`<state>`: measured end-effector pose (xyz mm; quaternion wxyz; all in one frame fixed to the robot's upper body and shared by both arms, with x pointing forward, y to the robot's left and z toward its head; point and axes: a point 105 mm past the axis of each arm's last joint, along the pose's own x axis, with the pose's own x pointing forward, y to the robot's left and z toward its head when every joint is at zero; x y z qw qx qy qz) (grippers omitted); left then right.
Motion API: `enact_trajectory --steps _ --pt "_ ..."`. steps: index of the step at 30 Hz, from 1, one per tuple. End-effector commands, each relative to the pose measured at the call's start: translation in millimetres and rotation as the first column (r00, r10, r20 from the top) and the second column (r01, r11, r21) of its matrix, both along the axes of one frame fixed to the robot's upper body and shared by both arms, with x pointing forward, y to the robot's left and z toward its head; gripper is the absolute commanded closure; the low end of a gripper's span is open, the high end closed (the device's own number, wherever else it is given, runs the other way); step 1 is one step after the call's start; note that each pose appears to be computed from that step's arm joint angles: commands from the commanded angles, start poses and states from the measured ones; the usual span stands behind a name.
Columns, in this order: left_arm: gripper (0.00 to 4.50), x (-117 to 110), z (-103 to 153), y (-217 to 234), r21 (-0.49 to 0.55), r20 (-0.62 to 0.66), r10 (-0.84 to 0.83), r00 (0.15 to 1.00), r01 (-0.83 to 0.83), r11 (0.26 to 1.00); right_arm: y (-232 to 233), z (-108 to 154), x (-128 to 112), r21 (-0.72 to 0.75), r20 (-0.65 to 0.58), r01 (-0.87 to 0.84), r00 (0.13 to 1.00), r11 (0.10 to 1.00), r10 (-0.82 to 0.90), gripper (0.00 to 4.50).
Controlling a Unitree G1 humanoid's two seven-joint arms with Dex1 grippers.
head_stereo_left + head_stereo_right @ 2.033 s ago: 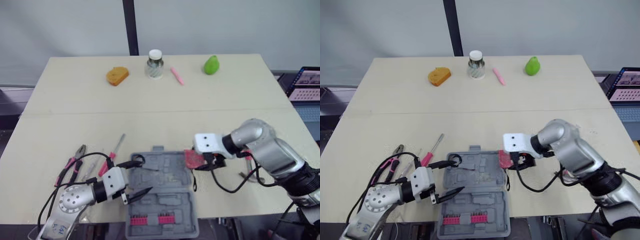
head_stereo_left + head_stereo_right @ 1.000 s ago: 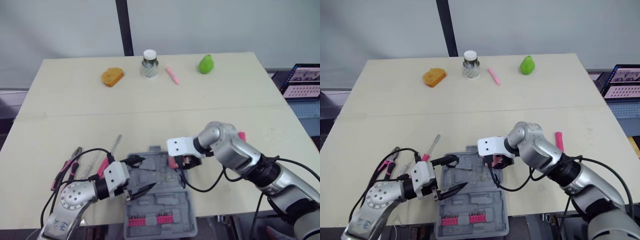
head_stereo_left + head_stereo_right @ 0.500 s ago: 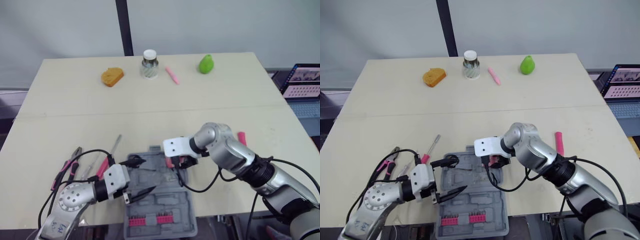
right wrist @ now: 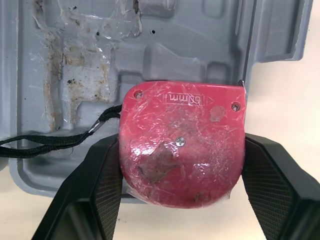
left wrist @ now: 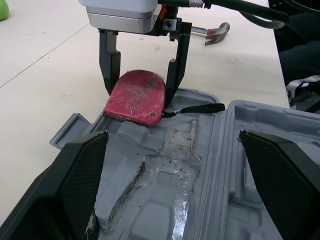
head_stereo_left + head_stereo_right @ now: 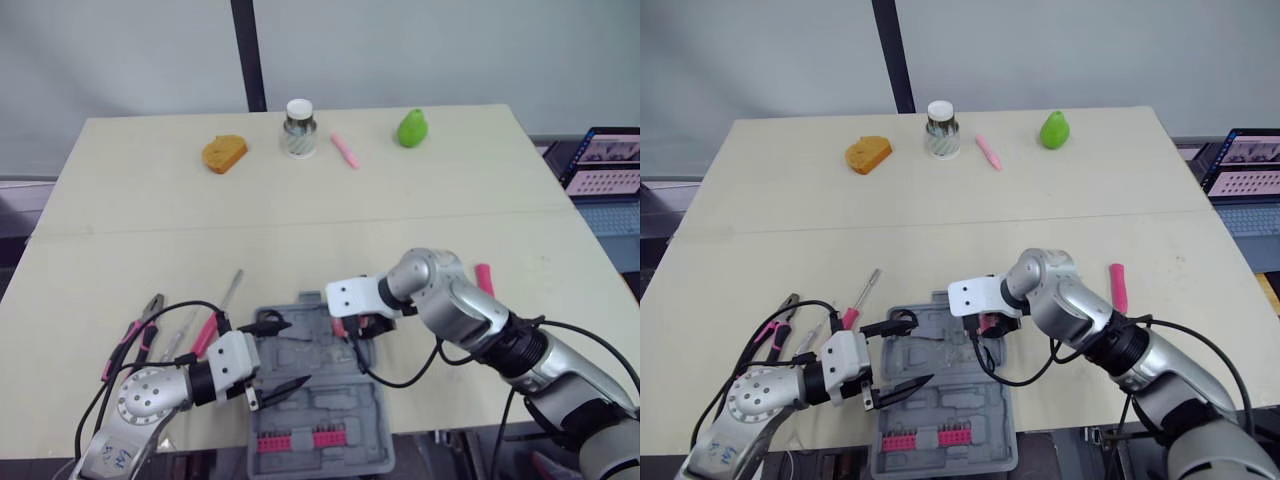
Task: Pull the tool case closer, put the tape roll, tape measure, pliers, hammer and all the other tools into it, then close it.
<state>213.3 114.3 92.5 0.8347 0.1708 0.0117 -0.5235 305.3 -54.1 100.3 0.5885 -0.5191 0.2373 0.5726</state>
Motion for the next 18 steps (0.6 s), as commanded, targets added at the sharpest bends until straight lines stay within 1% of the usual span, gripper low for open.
enact_trajectory --steps 1,7,9,10,18 --pt "0.00 -3 7 -5 -0.010 0.030 -0.018 0.999 0.018 1.000 5 2 -3 0.005 0.010 -0.030 0.999 1.000 0.030 1.59" --pt "0.00 -2 7 -5 -0.010 0.031 -0.016 0.999 0.016 1.000 5 4 -4 0.010 0.009 -0.036 0.999 0.999 0.035 1.59" --pt "0.00 -2 7 -5 -0.012 0.030 -0.015 0.999 0.016 1.000 4 6 -5 0.012 0.010 -0.036 0.999 0.999 0.035 0.52" --pt "0.00 -3 7 -5 -0.013 0.029 -0.016 0.999 0.016 1.000 3 7 -5 0.013 0.010 -0.036 0.999 0.999 0.036 0.08" --pt "0.00 -3 7 -8 -0.021 0.026 -0.020 0.999 0.020 1.000 -2 18 -10 0.043 0.012 -0.028 1.000 0.999 0.028 0.03"
